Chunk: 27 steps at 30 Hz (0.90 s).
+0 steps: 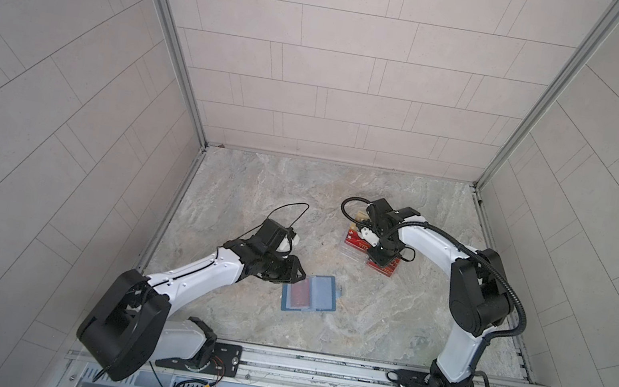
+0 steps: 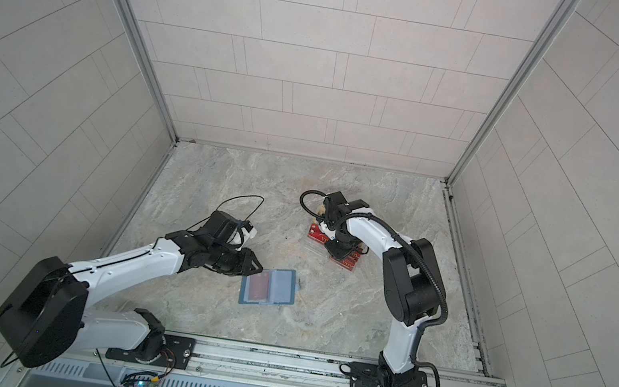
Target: Put the credit cards into the card holder
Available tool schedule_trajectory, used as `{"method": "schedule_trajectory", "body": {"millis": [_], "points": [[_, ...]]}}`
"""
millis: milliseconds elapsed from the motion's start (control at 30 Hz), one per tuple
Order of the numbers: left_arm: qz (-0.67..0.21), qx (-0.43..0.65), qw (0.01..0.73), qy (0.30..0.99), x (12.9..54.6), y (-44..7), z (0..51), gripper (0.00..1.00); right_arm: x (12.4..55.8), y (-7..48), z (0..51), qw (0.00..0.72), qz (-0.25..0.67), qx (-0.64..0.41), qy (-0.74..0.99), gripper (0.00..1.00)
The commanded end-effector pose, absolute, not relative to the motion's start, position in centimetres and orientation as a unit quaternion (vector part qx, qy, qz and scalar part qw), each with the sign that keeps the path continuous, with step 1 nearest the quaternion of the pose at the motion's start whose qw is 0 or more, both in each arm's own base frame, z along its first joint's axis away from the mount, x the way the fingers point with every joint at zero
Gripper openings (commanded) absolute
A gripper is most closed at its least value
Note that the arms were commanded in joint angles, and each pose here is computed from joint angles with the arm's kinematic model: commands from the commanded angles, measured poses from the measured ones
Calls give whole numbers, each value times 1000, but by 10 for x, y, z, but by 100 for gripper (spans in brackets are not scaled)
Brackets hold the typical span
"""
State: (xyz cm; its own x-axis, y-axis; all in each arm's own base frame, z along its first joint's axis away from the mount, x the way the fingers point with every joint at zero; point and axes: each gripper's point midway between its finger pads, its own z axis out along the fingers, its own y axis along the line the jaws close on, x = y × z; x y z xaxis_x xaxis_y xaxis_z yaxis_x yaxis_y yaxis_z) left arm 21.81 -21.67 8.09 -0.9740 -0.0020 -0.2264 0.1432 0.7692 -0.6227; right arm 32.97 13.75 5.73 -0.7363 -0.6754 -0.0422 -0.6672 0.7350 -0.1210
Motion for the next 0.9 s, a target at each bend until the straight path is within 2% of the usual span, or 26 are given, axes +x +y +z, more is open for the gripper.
{"method": "schedule_trajectory", "body": {"millis": [0, 267, 867], "points": [[-337, 39, 112, 934, 220, -215, 87, 33, 329, 137, 60, 38, -55, -368, 927, 18], [-329, 49, 111, 937, 223, -216, 93, 34, 324, 139, 58, 28, -46, -375, 926, 18], [-328, 55, 116, 936, 226, -217, 101, 34, 324, 141, 65, 33, -46, -383, 922, 12]]}}
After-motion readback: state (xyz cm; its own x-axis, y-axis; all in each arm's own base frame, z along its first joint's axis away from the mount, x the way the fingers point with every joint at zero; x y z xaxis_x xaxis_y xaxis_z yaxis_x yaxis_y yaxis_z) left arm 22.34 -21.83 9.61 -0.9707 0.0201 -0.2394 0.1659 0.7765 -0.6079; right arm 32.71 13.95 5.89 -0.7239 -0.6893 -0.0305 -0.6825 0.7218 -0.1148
